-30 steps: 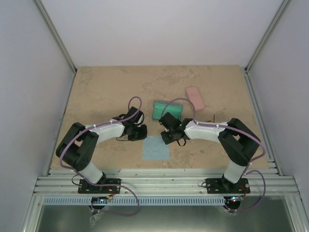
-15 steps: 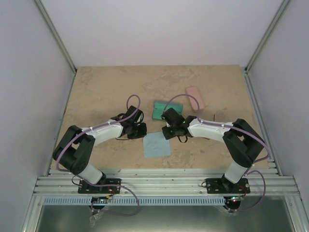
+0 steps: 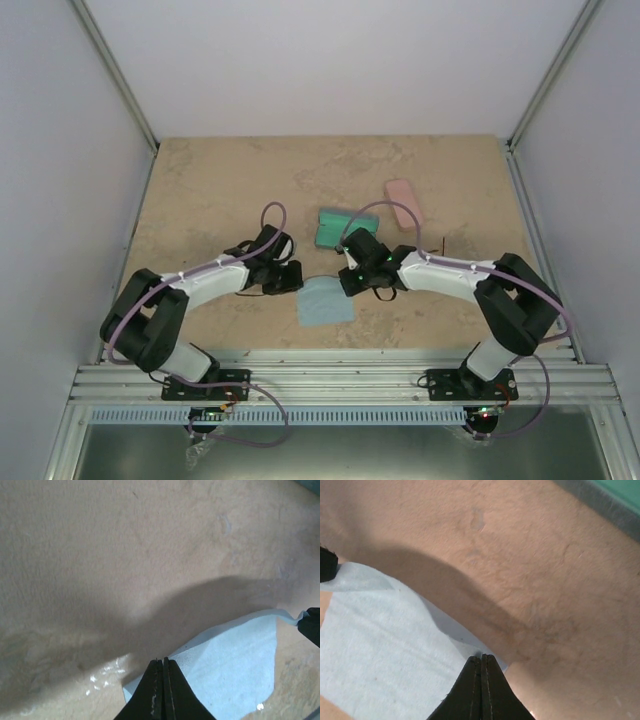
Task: Organize the sunglasses
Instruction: Fold the glasses cleaning cloth at the center of the board.
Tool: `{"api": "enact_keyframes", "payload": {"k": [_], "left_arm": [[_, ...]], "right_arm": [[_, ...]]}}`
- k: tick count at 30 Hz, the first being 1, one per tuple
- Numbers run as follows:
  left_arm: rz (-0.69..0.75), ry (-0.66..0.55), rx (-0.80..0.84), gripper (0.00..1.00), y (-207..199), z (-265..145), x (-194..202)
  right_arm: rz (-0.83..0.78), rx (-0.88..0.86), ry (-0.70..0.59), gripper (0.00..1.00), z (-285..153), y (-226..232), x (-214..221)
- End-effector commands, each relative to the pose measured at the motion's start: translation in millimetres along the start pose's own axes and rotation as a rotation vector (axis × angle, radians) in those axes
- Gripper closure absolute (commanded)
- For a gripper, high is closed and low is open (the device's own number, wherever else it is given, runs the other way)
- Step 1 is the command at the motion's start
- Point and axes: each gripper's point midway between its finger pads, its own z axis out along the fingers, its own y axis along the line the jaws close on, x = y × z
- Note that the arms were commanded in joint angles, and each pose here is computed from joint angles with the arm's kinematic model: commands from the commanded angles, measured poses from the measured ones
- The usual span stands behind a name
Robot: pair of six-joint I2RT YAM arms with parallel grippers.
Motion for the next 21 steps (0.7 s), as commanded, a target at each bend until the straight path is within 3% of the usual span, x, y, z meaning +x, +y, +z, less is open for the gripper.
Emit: {"api": "enact_keyframes", "payload": {"k": [1, 21], "left_arm": [[0.023, 0.028, 0.076, 1.00, -11.2, -7.3, 12.5], [-0.028, 0.059, 0.146, 1.00, -7.9, -20.8, 43.4]], "right_arm": [[0.011, -0.065, 0.019, 1.00, -9.0, 7.5, 11.3], [0.028, -0.078, 0.040, 1.00, -23.9, 6.3, 27.0]]}}
